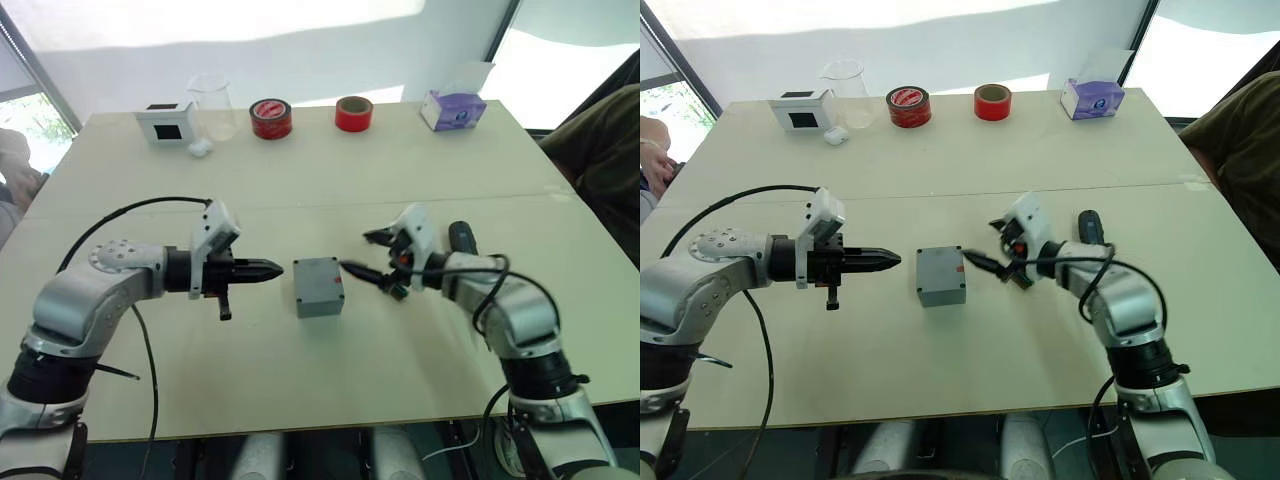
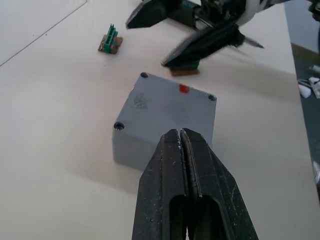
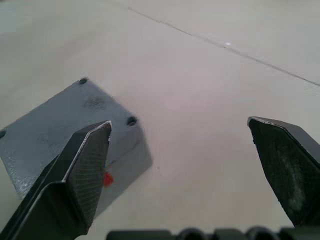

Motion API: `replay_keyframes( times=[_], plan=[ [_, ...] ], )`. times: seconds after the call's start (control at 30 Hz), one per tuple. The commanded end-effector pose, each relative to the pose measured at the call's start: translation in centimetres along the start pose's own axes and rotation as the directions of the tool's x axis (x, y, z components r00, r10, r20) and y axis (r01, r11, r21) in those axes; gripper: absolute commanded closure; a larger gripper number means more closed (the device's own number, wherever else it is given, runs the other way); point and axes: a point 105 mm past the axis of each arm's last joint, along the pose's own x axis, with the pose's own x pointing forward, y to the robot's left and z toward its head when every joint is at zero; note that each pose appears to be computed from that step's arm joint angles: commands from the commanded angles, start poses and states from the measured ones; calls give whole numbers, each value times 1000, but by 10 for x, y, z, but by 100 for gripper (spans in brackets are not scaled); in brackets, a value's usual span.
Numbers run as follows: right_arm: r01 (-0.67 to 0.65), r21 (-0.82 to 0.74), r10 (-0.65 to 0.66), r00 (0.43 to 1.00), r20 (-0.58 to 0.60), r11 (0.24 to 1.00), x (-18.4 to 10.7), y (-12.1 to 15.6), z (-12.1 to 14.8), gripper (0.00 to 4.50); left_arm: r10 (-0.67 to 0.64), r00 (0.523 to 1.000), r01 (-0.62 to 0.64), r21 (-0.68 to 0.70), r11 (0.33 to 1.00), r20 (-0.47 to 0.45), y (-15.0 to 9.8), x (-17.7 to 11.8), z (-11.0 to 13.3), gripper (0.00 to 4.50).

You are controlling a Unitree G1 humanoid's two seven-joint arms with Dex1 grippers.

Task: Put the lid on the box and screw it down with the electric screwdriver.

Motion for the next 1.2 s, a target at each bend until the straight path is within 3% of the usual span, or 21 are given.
replay_keyframes(
  times=[0.03, 0.2, 0.3, 0.37, 0.73, 1.07, 1.2],
  plan=[
    [82, 20, -81, 996, -30, 996, -36, -25, 32, 1, -53, 998, 51, 70, 996, 33, -9, 3, 15, 450],
    [223, 114, -184, 942, -281, 968, -78, -54, 30, 1, -144, 989, 140, 124, 982, 24, -24, 13, 17, 450],
    [340, 188, -196, 824, -532, 921, -103, -64, 2, 1, -186, 983, 182, 160, 970, 8, -33, 18, 16, 450],
    [362, 220, -162, 777, -609, 906, -112, -66, -10, 1, -199, 980, 195, 175, 965, 3, -36, 20, 15, 450],
    [454, 295, -90, 656, -750, 841, -109, -78, -46, 1, -176, 984, 169, 147, 975, 34, -42, 28, 7, 450],
    [425, 263, -44, 588, -808, 866, -86, -82, -65, 1, -103, 994, 98, 104, 990, 45, -40, 23, -3, 450],
    [407, 249, -30, 568, -823, 879, -84, -82, -71, 98, -84, 995, 78, 101, 992, 55, -38, 24, -2, 450]
  ],
)
